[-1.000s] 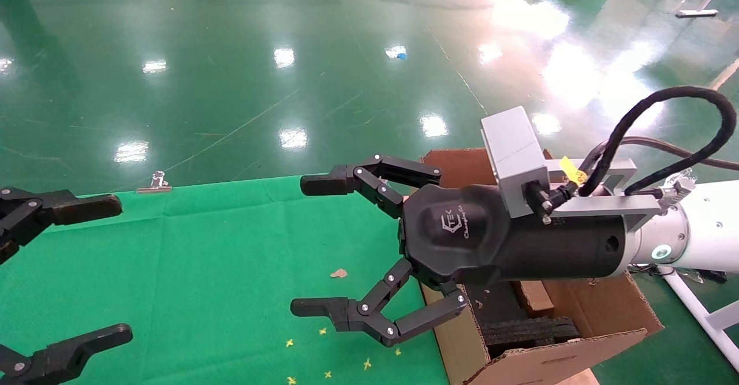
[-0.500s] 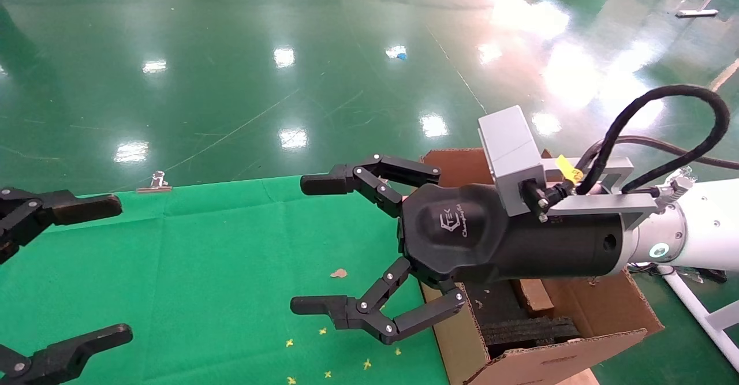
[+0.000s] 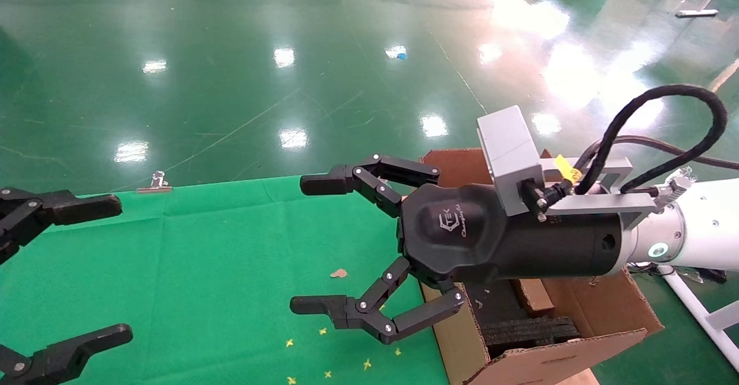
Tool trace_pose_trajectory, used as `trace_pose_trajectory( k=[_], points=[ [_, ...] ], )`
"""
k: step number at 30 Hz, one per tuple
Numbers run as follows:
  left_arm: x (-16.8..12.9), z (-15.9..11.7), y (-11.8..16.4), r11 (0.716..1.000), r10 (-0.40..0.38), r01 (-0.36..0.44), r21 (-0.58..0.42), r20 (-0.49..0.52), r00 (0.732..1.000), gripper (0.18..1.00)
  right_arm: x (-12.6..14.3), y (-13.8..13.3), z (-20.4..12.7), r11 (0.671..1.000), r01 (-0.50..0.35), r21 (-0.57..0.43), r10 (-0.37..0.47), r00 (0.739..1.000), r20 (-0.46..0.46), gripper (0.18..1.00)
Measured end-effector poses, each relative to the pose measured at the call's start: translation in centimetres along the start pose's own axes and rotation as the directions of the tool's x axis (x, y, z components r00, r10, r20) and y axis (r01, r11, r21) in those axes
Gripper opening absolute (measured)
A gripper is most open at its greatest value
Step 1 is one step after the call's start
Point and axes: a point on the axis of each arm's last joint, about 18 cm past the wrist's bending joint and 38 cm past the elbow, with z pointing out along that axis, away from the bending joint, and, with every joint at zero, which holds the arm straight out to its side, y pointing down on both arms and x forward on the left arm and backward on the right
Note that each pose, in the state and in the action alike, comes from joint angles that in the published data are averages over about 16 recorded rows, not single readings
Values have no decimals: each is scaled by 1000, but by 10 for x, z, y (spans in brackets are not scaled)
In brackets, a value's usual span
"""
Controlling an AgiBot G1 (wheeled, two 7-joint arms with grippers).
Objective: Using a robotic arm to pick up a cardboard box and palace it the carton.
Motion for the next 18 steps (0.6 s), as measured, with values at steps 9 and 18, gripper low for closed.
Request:
trace_pose_trajectory(
  k=[9, 18],
  points=[
    [0, 0, 0, 1000, 0, 0, 0, 0, 1000, 1001, 0, 0, 0, 1000, -1, 0, 1, 1000, 0, 1000],
    [0, 0, 0, 1000, 0, 0, 0, 0, 1000, 1001, 0, 0, 0, 1000, -1, -1, 1, 1000, 0, 1000]
  ],
)
